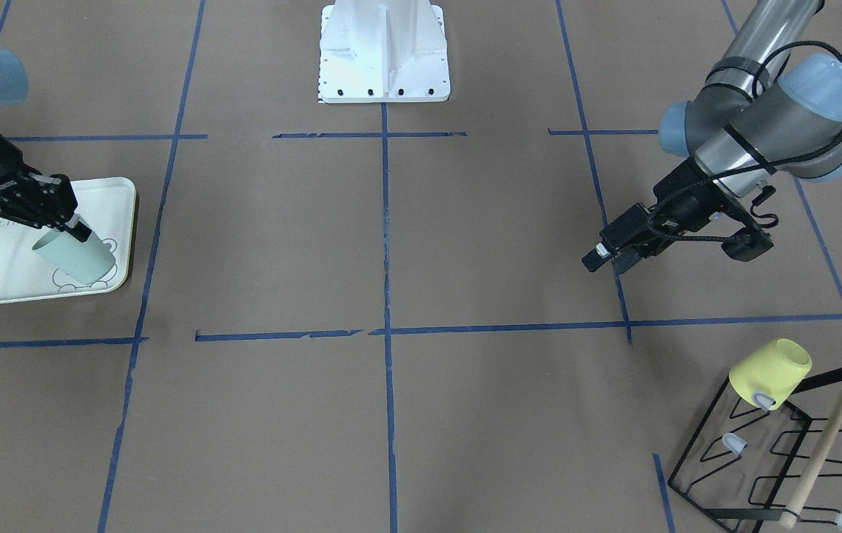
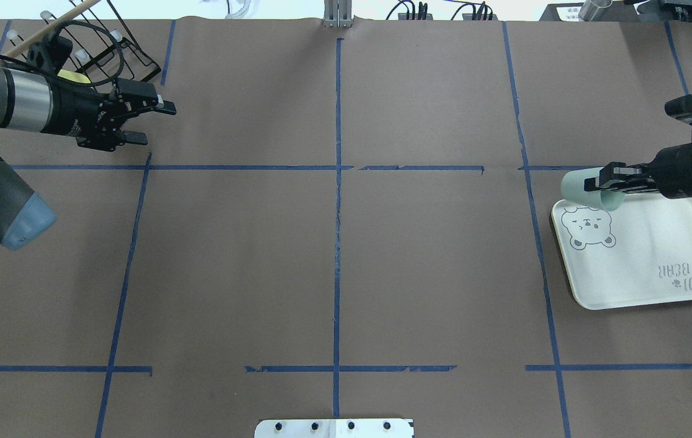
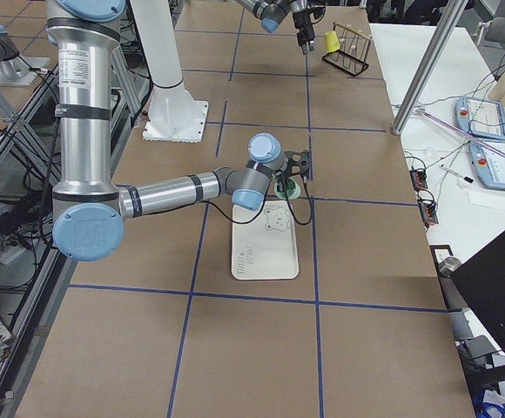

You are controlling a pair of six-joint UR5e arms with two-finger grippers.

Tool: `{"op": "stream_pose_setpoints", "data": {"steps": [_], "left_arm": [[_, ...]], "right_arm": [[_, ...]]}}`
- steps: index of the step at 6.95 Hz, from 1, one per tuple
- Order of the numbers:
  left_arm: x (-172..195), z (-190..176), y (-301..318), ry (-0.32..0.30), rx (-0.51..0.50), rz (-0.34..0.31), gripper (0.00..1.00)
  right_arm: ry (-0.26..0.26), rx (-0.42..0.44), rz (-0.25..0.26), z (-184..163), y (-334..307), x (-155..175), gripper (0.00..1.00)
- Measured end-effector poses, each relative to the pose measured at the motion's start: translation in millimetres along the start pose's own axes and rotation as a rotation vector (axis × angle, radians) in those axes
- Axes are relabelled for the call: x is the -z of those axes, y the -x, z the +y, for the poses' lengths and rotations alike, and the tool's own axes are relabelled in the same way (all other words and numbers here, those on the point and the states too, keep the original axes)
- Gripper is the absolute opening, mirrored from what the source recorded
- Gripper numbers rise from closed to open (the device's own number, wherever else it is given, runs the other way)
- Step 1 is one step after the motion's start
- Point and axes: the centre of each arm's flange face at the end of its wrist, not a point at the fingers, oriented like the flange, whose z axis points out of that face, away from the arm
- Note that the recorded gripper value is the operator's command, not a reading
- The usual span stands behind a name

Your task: Left arm grabs green cup and hands to right arm on tray

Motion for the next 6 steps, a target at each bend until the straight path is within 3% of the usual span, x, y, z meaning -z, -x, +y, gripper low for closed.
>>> {"op": "stream_pose_setpoints", "data": {"steps": [1,2,3,4,6], "left_arm": [[11,-10,21,-0.020,-0.022,-0.035,1.00],[22,-17,41,-0.032,-0.047,-0.062,1.00],[33,-23,61,-0.037,-0.089,-0.094,1.00],[41,-27,78,-0.039,-0.125,-0.127,1.00],[46,-29,94,-0.039,-0.149,-0.161,1.00]], "right_arm": [[0.059,0.075,0.119,-2,-5,15,0.00],[0.134,0.131,0.206,9,-21,23,0.00],[0.199,0.169,0.258,22,-43,23,0.00],[0.245,0.175,0.287,29,-61,16,0.00],[0.290,0.172,0.306,35,-74,0,0.00]]}}
